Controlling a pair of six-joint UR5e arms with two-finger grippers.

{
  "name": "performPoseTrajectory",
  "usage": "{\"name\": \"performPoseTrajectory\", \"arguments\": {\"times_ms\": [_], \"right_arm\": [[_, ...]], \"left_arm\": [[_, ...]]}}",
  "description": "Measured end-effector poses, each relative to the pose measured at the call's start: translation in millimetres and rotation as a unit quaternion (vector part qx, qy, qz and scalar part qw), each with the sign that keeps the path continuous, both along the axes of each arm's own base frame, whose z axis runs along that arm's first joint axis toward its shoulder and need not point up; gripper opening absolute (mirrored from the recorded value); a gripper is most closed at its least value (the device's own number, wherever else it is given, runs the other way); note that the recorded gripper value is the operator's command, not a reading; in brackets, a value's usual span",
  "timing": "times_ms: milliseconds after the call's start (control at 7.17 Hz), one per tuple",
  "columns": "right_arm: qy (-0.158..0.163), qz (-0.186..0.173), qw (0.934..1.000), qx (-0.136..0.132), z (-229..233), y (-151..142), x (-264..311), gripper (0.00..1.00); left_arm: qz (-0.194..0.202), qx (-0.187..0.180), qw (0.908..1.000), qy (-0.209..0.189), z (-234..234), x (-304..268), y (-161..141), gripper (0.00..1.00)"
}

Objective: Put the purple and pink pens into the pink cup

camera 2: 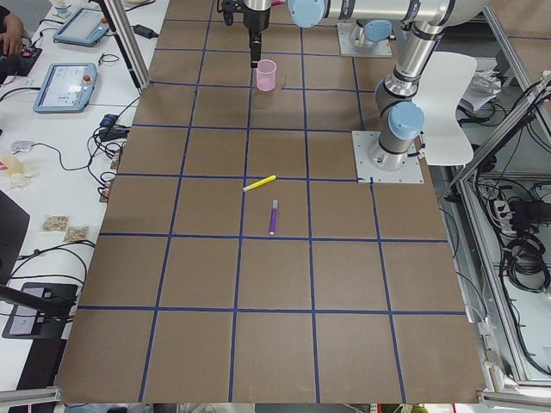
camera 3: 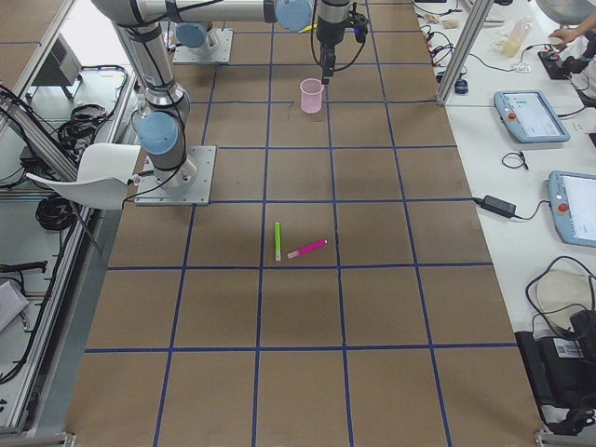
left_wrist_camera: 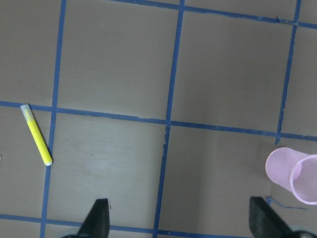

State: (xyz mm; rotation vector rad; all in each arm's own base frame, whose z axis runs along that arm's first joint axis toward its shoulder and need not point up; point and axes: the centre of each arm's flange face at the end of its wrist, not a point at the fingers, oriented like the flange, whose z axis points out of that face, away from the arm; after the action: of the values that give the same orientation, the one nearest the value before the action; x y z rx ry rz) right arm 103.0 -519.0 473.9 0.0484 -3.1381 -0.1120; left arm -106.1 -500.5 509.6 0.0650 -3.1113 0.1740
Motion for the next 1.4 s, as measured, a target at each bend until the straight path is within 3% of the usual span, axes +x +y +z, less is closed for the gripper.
{"name": "performPoseTrajectory", "arguments": {"times_ms": [279,558,977,1395], "right_arm": [[-0.010,0.008,0.9998,0.013,-35.8,-6.4,-90.3,1.00],[-0.004,0.031,0.9995,0.004,-95.7,-2.0,-185.8,1.00],[0.008,0.070,0.9975,-0.011,-198.7,12.4,-308.4,1.00],[0.008,0.117,0.9930,-0.009,-264.0,7.5,-353.6,1.00]], "left_arm": [[-0.062,0.011,0.9979,-0.014,3.2,59.1,0.3,1.00],[-0.129,0.024,0.9911,-0.022,1.9,126.9,3.5,1.00],[-0.221,0.034,0.9745,-0.019,-16.4,251.5,21.8,1.00],[-0.319,0.031,0.9472,-0.003,-50.9,358.3,44.2,1.00]]}}
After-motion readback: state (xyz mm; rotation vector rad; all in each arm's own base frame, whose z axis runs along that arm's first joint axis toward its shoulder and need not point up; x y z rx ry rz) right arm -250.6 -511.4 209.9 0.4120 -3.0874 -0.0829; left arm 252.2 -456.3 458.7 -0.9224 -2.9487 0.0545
